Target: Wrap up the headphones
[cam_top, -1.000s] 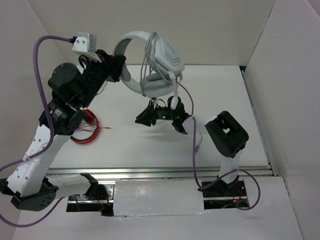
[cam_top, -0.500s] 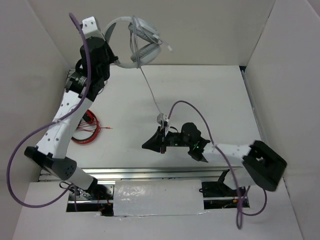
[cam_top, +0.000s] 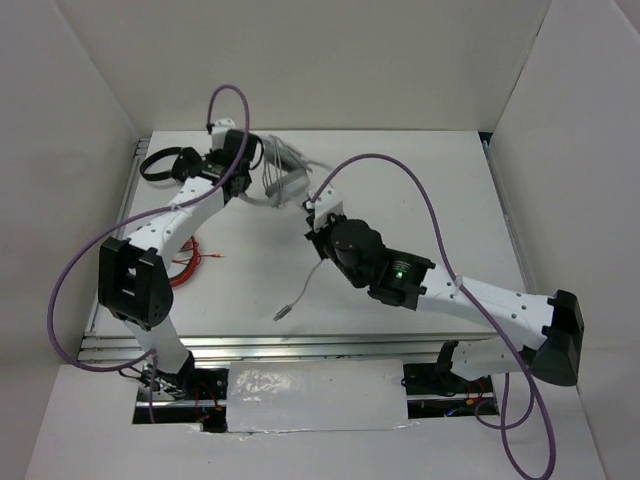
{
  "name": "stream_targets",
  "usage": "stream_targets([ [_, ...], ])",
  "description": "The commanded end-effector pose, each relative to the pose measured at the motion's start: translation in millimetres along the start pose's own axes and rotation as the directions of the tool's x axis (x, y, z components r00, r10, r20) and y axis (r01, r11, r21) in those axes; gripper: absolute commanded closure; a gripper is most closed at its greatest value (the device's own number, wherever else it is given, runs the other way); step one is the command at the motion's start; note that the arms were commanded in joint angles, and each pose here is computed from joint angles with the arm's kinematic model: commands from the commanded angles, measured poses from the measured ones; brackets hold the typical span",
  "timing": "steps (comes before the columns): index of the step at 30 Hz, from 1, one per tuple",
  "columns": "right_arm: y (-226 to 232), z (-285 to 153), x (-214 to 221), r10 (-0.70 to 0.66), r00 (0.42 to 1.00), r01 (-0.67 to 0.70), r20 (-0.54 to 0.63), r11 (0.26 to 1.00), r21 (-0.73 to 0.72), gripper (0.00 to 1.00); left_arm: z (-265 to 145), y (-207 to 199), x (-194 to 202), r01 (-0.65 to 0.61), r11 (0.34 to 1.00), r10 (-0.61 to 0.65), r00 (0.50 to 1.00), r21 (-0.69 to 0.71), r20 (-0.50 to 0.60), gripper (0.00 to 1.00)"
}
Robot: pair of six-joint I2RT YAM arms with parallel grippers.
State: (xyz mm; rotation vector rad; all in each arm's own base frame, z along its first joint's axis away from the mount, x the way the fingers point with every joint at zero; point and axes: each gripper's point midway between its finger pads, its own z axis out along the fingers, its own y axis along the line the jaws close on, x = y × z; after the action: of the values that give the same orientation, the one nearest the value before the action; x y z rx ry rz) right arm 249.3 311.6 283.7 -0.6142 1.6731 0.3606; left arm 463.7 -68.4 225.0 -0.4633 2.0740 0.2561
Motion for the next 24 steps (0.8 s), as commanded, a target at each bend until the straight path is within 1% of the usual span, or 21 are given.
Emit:
stream_targets([
  [1,-85,-7,-39,-0.232,0.970,0.243,-0.076,0.883,0.400,1.00,-23,-28,1,-0.025,0.991,0.013,0.996,0.130,0.091,1.00],
  [3,-117,-8,-59,-0.303,0.945,0.321,-0.118,0.806,0.497,1.00,-31,-40,20,-0.096,0.977,0.079,0.993,0.192,0.092,1.00],
  [4,-128,-9,-75,-0.306,0.949,0.301,-0.082,0.790,0.535,1.00,-39,-43,40,-0.175,0.959,0.161,0.984,0.223,0.080,1.00],
  [5,-144,-11,-88,-0.316,0.945,0.305,-0.081,0.768,0.563,1.00,-44,-46,49,-0.197,0.949,0.183,0.980,0.247,0.076,1.00],
  [6,-150,-8,-92,-0.359,0.927,0.354,-0.105,0.751,0.557,1.00,-49,-51,59,-0.221,0.932,0.209,0.975,0.286,0.072,1.00],
  [7,-158,-9,-103,-0.365,0.927,0.346,-0.090,0.735,0.583,1.00,-58,-52,73,-0.269,0.907,0.260,0.963,0.324,0.070,1.00],
  [8,-167,-10,-114,-0.369,0.926,0.340,-0.081,0.721,0.604,1.00,-63,-55,78,-0.275,0.892,0.266,0.961,0.359,0.075,1.00],
  [9,-181,-9,-117,-0.392,0.913,0.372,-0.113,0.687,0.624,1.00,-73,-64,86,-0.282,0.854,0.281,0.957,0.437,0.070,1.00],
  [10,-188,-11,-126,-0.395,0.914,0.358,-0.095,0.672,0.649,1.00,-82,-70,91,-0.309,0.814,0.308,0.948,0.492,0.085,1.00],
  [11,-199,-15,-138,-0.396,0.915,0.343,-0.082,0.652,0.676,1.00,-93,-69,95,-0.314,0.791,0.312,0.945,0.526,0.096,1.00],
  [12,-217,-20,-143,-0.404,0.909,0.354,-0.107,0.610,0.709,1.00,-101,-74,103,-0.338,0.744,0.340,0.934,0.576,0.109,1.00],
  [14,-237,-27,-168,-0.401,0.914,0.305,-0.064,0.574,0.760,1.00,-121,-75,109,-0.352,0.701,0.341,0.929,0.620,0.141,1.00],
  [15,-247,-30,-175,-0.393,0.918,0.287,-0.054,0.565,0.773,1.00,-130,-76,109,-0.358,0.677,0.340,0.927,0.643,0.158,1.00],
  [16,-266,-27,-175,-0.388,0.918,0.298,-0.078,0.549,0.781,1.00,-144,-79,113,-0.363,0.632,0.337,0.924,0.684,0.179,1.00],
  [17,-276,-34,-195,-0.369,0.929,0.244,-0.028,0.553,0.796,1.00,-153,-81,116,-0.374,0.606,0.341,0.920,0.702,0.196,1.00],
  [18,-284,-34,-200,-0.362,0.932,0.236,-0.024,0.554,0.799,1.00,-158,-80,116,-0.379,0.585,0.340,0.917,0.717,0.207,1.00],
  [19,-298,-27,-197,-0.364,0.930,0.267,-0.060,0.552,0.790,1.00,-172,-81,121,-0.382,0.543,0.337,0.915,0.748,0.222,1.00],
  [20,-304,-31,-210,-0.359,0.933,0.235,-0.025,0.555,0.798,1.00,-180,-83,120,-0.384,0.521,0.326,0.915,0.762,0.238,1.00],
  [21,-310,-28,-210,-0.358,0.933,0.240,-0.033,0.554,0.797,1.00,-191,-84,121,-0.393,0.485,0.319,0.911,0.781,0.260,1.00],
  [22,-319,-26,-203,-0.348,0.935,0.260,-0.065,0.550,0.794,1.00,-200,-81,118,-0.387,0.472,0.292,0.916,0.792,0.273,1.00],
  [24,-323,-9,-196,-0.340,0.938,0.266,-0.068,0.581,0.769,1.00,-214,-80,111,-0.377,0.443,0.251,0.923,0.813,0.292,1.00],
])
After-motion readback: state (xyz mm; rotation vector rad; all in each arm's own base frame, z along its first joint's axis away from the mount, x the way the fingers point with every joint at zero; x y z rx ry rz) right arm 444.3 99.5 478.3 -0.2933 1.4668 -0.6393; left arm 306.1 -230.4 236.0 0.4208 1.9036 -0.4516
